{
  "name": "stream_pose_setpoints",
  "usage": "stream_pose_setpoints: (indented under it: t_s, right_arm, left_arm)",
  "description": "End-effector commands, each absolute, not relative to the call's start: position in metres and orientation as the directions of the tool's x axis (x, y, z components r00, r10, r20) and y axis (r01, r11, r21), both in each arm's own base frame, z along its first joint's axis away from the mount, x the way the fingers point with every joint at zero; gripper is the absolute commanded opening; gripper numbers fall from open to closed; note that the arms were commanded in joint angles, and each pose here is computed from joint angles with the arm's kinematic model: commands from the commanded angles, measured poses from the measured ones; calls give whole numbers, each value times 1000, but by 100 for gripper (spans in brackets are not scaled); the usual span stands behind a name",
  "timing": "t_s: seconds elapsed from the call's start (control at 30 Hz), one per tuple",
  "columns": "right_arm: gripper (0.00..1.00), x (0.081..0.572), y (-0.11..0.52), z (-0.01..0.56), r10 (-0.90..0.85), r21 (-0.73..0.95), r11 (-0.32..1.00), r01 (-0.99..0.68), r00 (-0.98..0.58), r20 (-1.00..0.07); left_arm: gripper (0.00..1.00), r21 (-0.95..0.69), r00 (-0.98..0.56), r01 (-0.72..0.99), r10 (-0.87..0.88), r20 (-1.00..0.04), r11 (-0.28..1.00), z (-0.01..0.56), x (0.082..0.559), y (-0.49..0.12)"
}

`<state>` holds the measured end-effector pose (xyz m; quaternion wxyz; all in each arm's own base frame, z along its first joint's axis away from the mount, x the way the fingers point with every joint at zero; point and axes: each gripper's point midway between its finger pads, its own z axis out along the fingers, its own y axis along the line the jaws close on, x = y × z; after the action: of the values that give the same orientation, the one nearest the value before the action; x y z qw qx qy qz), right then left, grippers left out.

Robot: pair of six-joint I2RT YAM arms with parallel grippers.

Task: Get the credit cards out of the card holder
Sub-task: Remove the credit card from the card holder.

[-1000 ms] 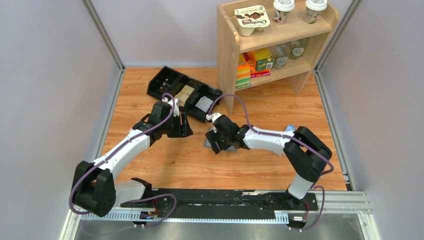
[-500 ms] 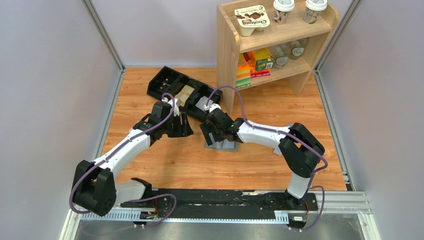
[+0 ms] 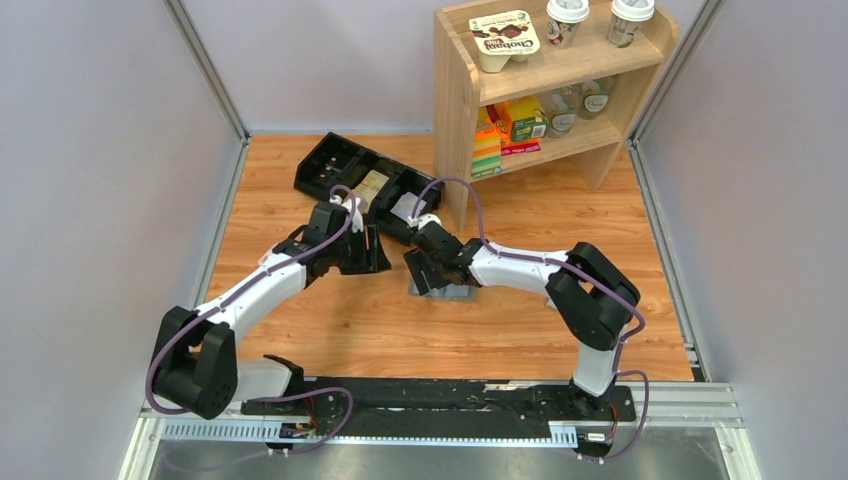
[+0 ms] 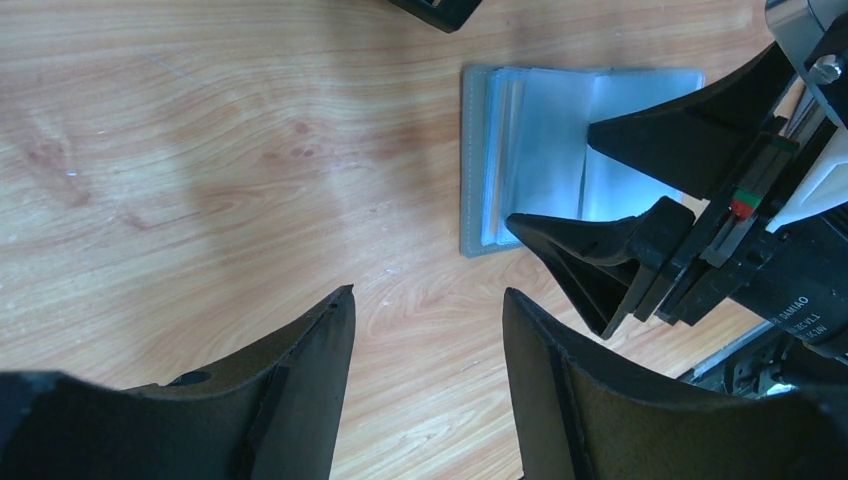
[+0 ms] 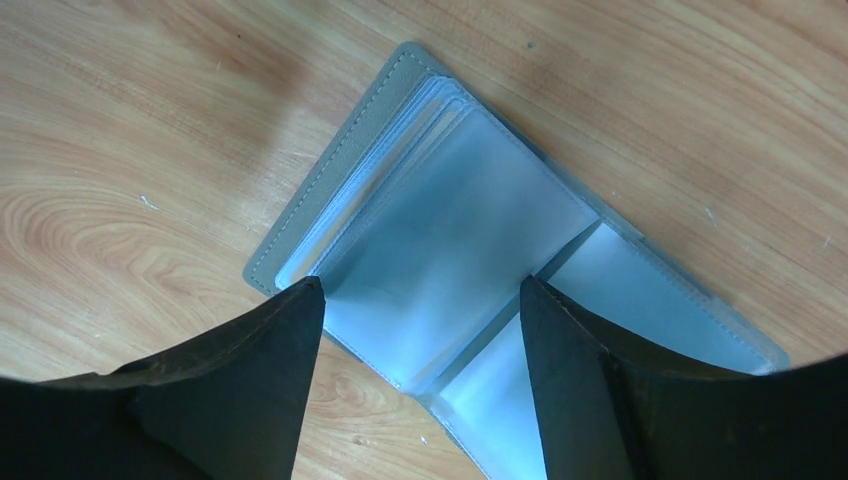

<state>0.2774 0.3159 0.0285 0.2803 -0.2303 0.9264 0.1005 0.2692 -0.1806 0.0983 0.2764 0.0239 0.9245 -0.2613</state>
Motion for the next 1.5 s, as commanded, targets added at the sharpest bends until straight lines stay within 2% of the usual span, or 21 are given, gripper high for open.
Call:
stream_pose_setpoints:
  t_s: [0.0, 0.3, 0.47, 0.57, 0.8, 1.17, 1.27, 1.47]
  right_arm:
    - [70, 267, 304, 6, -421, 36, 859, -510, -744, -519]
    - [52, 258, 294, -5, -410, 95, 848, -522, -759, -505]
    - [45, 254, 302, 0, -410, 143, 816, -561, -735, -540]
    - [41, 247, 309, 3, -410, 193, 784, -590, -726, -552]
    - [40, 243, 313, 7, -402, 232, 756, -612, -715, -572]
    - [39, 245, 315, 11, -390, 238, 754, -612, -709, -587]
    - [40, 251, 307, 12, -374, 198, 793, -576, -717, -588]
    - [45, 273, 283, 25, -335, 66, 881, -468, -717, -611]
  left_arm:
    - [64, -510, -823, 243, -102, -558, 825, 119, 281, -199]
    - [64, -521, -824, 291, -65, -562, 803, 118, 280, -217]
    - [64, -522, -826, 321, -37, -563, 790, 116, 283, -231]
    - [57, -522, -824, 339, -21, -566, 783, 114, 287, -240]
    - [44, -508, -844, 351, 31, -536, 787, 86, 294, -259]
    - [31, -465, -897, 329, 118, -426, 822, 31, 283, -262]
    - [27, -439, -905, 315, 127, -406, 841, 21, 276, -253]
    - [26, -353, -919, 300, 169, -356, 886, 5, 264, -237]
